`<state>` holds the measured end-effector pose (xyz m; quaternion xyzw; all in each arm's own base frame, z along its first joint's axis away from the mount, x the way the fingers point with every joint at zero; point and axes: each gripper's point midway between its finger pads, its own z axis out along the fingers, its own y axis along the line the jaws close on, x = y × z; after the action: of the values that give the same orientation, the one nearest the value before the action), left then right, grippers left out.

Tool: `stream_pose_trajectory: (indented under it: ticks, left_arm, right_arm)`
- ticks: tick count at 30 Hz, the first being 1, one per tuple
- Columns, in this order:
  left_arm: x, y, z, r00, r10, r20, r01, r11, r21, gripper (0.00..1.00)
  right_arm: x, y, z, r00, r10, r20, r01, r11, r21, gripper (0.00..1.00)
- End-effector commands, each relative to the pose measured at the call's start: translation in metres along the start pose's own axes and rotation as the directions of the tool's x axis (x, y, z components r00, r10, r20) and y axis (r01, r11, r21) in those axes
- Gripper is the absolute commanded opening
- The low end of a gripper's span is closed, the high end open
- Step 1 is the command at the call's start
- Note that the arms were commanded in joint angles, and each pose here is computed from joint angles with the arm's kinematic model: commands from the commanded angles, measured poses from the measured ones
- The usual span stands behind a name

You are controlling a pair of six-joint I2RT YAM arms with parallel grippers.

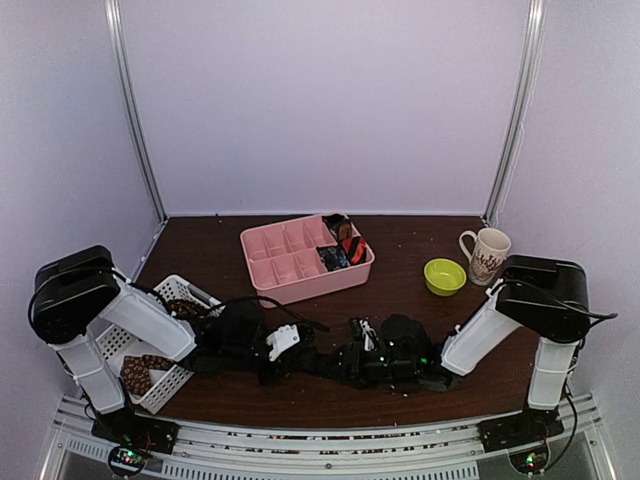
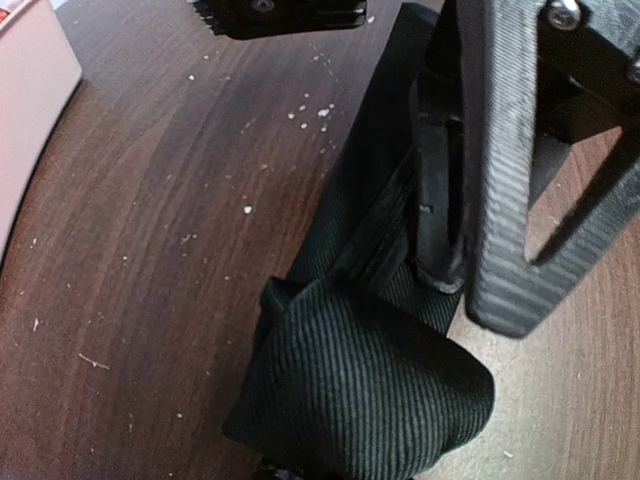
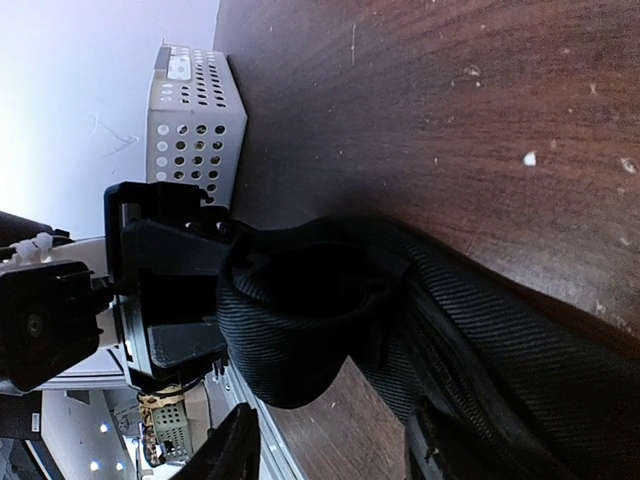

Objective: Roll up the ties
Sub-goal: Roll the tie at the center of the board.

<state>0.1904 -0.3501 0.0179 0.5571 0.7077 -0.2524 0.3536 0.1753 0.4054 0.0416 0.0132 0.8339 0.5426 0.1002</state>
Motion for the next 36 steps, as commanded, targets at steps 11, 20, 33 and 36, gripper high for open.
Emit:
stream_pose_trajectory:
  ticks: [11,20,33,36]
  left_arm:
    - [0.040,-0.008,-0.005,0.970,0.013,-0.243,-0.013,1.000,0.003,0.18]
    - [0.031,-0.007,-0.003,0.974,0.016,-0.226,-0.016,1.000,0.004,0.18]
    - [0.010,-0.001,-0.015,0.991,0.042,-0.127,-0.048,0.998,-0.042,0.50]
    - [-0.006,0.005,-0.025,0.998,0.059,-0.039,-0.062,0.994,-0.086,0.67]
  right_arm:
    - [-0.016,0.018,-0.004,0.996,-0.079,0.039,0.077,0.996,0.046,0.50]
    - [-0.019,0.023,0.015,0.997,-0.078,-0.004,0.078,0.996,0.047,0.43]
    - [-0.015,-0.014,0.011,0.998,-0.057,-0.028,0.060,0.993,0.105,0.00]
    - [-0.013,-0.018,0.008,0.998,-0.054,-0.035,0.057,0.994,0.091,0.00]
